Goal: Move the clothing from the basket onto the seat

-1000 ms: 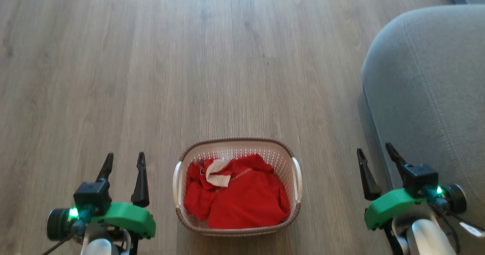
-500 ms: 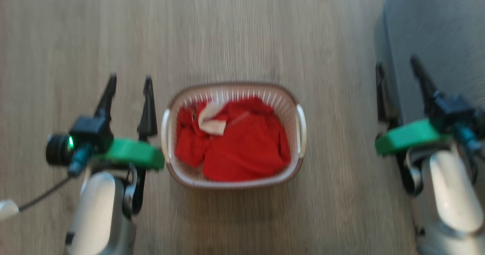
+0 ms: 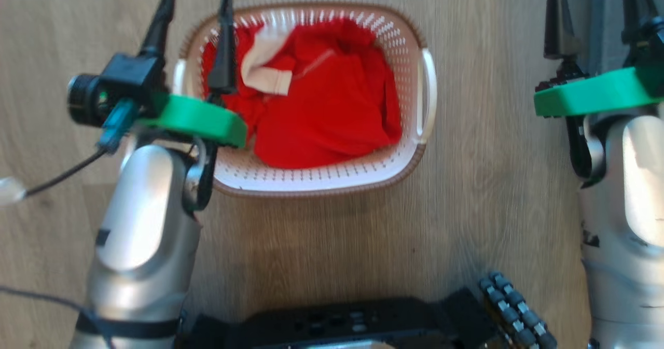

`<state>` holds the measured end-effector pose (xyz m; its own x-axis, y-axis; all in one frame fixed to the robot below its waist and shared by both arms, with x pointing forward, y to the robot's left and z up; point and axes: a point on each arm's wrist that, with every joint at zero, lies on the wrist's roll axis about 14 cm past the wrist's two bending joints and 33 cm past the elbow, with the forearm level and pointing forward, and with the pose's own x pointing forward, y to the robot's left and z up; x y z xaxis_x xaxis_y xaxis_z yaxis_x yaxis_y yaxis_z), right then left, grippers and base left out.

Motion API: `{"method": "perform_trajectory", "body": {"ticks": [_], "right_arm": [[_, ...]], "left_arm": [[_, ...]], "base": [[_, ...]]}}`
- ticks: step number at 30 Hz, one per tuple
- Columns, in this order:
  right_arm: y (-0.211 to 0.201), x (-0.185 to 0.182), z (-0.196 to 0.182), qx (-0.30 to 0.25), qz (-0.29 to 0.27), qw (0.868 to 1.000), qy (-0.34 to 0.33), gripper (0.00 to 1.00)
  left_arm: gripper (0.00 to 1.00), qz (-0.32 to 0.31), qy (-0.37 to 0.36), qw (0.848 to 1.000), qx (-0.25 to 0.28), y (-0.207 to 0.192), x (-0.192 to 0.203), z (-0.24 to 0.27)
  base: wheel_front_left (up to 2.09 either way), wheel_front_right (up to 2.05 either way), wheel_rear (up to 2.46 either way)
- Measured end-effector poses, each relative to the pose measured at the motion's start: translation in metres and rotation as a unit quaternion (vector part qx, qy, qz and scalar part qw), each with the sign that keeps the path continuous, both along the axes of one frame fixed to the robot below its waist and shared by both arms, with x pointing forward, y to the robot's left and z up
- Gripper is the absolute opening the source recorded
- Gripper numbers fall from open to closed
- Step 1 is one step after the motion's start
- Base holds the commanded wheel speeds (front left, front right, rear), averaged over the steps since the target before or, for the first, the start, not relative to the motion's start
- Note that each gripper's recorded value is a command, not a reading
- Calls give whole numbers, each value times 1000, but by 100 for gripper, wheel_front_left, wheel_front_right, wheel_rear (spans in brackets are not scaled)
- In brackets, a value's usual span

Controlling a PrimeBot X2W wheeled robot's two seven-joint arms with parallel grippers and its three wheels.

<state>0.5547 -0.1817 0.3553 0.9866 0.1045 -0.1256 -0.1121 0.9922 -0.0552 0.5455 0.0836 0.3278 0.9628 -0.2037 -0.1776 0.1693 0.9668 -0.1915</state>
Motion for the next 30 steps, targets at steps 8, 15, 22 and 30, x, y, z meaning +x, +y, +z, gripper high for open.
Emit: {"method": "perform_trajectory", "body": {"ticks": [8,15,22,30], "right_arm": [[-4,-6,-44,-5,0,999,43,100],[-10,-11,-51,-10,-3,998,54,100],[-15,-11,-54,-12,-8,998,56,100],[-17,-14,-60,-8,-15,998,64,100]], "left_arm": [[100,-126,163,978,21,-63,-36,-114],[95,-198,245,943,109,-80,-33,-155],[100,-219,307,910,173,-72,-55,-193],[100,-229,310,895,222,-66,-51,-207]], "base": [[0,0,0],[0,0,0],[0,0,0],[0,0,0]]}}
